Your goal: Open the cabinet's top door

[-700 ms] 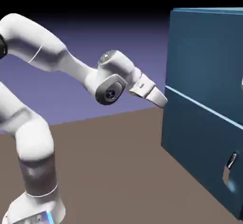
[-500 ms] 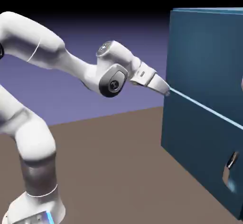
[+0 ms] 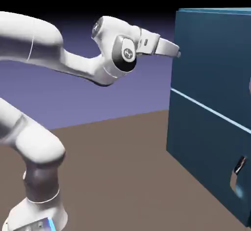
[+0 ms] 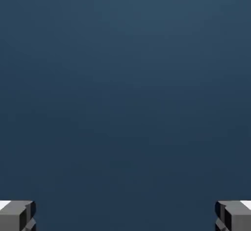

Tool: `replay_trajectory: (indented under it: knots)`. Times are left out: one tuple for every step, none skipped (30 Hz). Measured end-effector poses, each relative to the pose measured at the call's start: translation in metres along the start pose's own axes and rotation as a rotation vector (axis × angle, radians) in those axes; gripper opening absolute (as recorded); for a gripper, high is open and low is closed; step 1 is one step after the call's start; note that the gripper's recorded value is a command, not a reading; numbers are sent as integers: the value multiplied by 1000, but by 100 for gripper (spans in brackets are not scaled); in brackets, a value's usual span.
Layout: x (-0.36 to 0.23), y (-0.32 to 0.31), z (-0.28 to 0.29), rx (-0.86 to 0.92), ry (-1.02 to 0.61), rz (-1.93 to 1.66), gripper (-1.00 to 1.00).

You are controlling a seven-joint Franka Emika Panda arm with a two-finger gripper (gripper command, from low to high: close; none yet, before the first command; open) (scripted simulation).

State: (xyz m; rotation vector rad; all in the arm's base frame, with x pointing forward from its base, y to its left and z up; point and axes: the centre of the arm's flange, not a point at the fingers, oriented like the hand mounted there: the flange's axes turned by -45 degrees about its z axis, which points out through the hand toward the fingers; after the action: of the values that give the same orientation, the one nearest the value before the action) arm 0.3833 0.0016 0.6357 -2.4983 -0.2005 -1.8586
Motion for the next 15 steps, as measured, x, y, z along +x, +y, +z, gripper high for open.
replay_trajectory:
  knots:
    - [4,3,-3,1,19,0,0]
    - [8,6,-5,2,37,1,0]
    - [12,10,-8,2,55,1,0]
    - [16,13,-10,3,73,2,0]
    - [19,17,-13,3,90,3,0]
    - [22,21,-15,3,107,4,0]
    - [24,26,-17,4,123,6,0]
    - [27,30,-18,4,138,7,0]
    - [29,35,-20,3,154,9,0]
    - [30,40,-21,3,168,11,0]
    - [32,45,-22,3,183,13,0]
    - [33,50,-23,2,196,14,0]
    - [33,55,-23,2,209,17,0]
    - [34,61,-24,1,222,19,0]
    - [34,66,-24,0,234,21,0]
